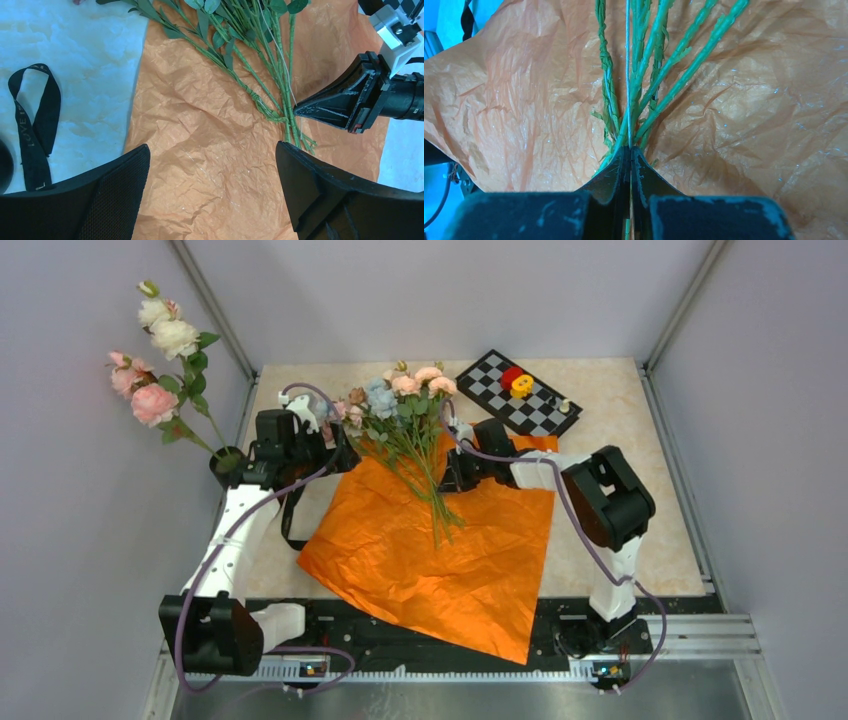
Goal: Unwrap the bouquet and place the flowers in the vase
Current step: Pick up the fake flower from the wrapping paper.
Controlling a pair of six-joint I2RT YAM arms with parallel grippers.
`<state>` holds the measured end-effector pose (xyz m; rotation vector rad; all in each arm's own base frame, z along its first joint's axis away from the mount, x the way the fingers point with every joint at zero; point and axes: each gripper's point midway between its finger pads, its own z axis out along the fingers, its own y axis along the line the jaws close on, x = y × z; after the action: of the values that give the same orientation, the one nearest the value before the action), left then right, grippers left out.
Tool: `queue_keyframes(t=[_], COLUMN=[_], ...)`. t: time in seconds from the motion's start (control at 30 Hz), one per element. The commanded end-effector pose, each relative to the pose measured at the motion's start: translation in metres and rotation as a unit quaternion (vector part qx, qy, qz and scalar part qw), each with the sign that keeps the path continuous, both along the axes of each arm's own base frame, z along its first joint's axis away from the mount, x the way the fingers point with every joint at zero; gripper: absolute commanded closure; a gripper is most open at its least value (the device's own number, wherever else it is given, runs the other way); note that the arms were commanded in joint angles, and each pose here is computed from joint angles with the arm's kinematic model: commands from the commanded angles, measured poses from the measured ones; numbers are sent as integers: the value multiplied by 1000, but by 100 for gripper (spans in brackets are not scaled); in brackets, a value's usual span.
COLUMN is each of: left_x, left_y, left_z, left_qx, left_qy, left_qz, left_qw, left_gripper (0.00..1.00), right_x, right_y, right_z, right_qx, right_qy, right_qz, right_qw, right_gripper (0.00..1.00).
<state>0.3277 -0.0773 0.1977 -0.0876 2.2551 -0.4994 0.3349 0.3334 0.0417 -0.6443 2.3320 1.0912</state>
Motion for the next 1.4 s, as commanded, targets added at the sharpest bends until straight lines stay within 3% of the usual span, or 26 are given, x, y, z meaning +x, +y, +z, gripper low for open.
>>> queue_keyframes(t=[0.0, 0.33, 0.67, 1.0, 1.37], left_x=[5, 6, 7, -5, -17], left_y=[3, 9, -7, -39, -70], left_z=[9, 9, 27, 80, 154], left_qx=[0, 12, -26, -150, -306], left_qy=[-23, -29, -50, -101, -167], left_qz=[11, 22, -6, -31, -79], left_qw=[1000, 999, 998, 983, 934], left_gripper=[1, 1, 1, 1, 1], right_x=[14, 13, 15, 20, -6], right_y=[4, 3, 19, 25, 27], right_z=[46, 80, 163, 232, 273], right_qx=[23, 40, 126, 177, 199], right_qy=[-69, -89, -129, -187, -232], right_qz=[-1, -16, -11, -4, 20], right_qw=[997, 995, 984, 966, 952], right_gripper=[100, 100, 100, 100, 100])
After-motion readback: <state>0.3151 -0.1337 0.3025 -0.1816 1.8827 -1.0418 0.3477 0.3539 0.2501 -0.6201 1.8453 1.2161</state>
